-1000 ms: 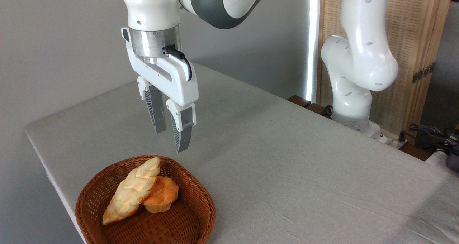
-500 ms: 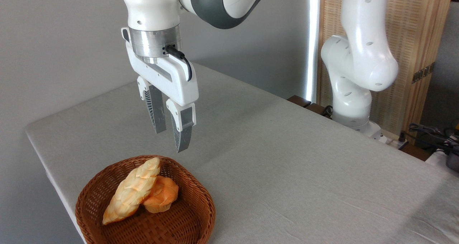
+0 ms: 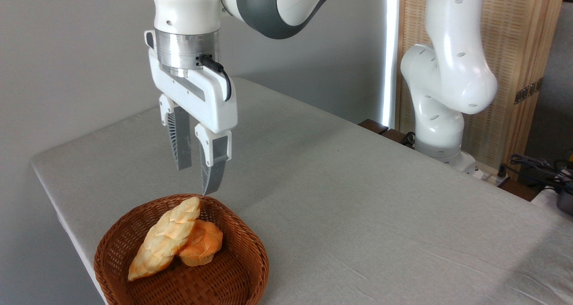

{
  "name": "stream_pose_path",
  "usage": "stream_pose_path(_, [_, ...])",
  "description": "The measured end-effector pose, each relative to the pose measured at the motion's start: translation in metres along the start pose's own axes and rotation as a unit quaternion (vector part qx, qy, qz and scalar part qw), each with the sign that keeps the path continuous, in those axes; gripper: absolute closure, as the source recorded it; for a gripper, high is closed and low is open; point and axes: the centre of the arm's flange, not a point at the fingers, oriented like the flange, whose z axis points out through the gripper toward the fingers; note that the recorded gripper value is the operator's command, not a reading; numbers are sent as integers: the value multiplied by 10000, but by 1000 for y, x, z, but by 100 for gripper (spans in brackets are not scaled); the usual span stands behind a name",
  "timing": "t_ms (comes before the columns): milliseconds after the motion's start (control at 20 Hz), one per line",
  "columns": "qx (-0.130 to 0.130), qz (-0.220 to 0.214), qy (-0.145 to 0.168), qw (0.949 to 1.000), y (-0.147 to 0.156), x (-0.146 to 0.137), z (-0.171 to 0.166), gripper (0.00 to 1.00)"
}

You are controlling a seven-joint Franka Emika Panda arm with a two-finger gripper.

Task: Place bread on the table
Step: 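Lower the open gripper onto the long bread roll in the basket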

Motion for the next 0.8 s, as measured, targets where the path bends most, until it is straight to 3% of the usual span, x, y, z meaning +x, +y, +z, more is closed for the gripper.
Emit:
stream_pose_path(200, [105, 6, 63, 9999, -5, 7, 15, 0])
stream_pose_path(500, [233, 57, 41, 9997, -11, 25, 68, 0])
stream_pose_path(800, [224, 297, -68, 9993, -13, 29, 96, 0])
